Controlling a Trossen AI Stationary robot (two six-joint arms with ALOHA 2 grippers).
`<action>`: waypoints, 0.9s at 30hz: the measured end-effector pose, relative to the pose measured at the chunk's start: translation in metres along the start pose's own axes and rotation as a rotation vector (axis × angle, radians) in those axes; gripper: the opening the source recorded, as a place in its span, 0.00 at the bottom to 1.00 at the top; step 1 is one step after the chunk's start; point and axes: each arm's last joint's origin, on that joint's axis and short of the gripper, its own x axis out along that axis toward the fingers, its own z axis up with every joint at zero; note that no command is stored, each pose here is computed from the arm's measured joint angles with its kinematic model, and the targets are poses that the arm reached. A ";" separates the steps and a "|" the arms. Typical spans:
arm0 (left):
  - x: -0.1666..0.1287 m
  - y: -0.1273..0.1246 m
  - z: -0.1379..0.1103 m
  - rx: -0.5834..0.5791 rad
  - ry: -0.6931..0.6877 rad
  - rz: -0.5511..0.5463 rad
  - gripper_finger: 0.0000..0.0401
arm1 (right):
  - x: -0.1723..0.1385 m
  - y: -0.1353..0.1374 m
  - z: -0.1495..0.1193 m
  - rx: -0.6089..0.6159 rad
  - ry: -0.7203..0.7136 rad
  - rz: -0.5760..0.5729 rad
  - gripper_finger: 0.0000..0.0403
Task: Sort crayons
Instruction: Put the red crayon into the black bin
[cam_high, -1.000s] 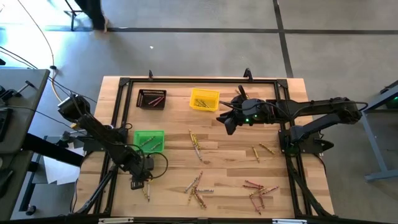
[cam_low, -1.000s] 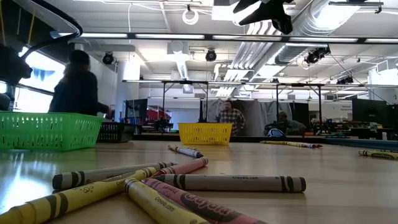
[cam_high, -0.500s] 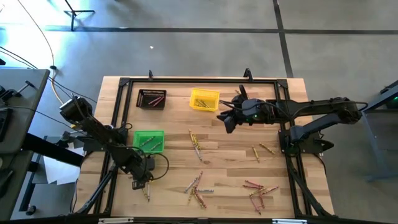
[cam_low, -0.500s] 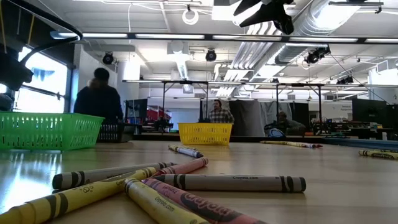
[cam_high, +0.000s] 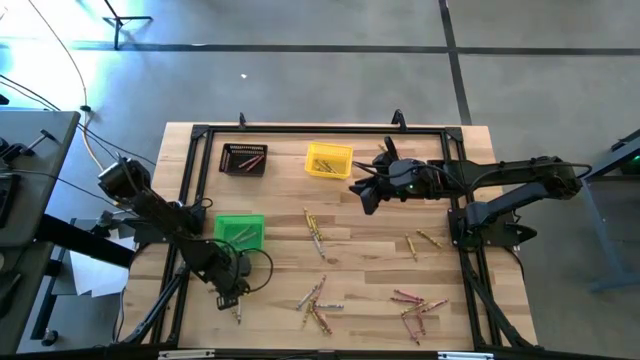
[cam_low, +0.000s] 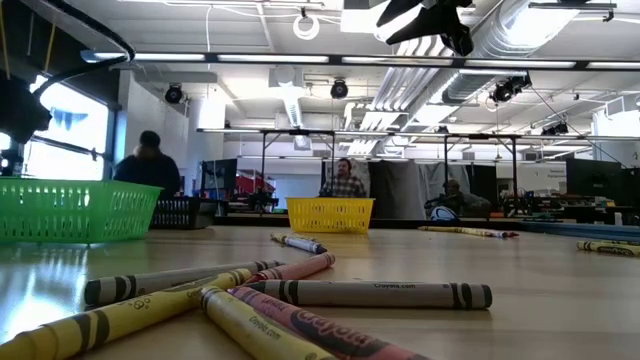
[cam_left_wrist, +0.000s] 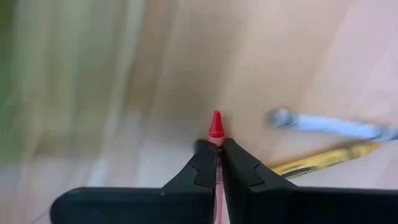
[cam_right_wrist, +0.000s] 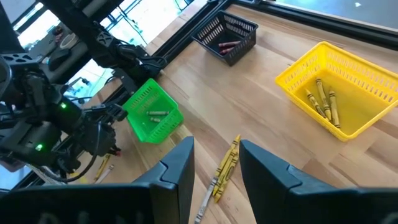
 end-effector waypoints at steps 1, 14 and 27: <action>-0.003 -0.005 0.003 0.002 -0.016 -0.022 0.00 | 0.000 0.000 0.000 -0.008 0.001 0.000 0.28; -0.035 -0.025 0.016 -0.014 -0.091 0.002 0.00 | 0.000 -0.001 -0.001 -0.022 0.010 -0.008 0.28; -0.117 -0.010 0.058 -0.029 -0.407 0.384 0.00 | 0.000 -0.001 -0.001 -0.022 0.010 -0.008 0.28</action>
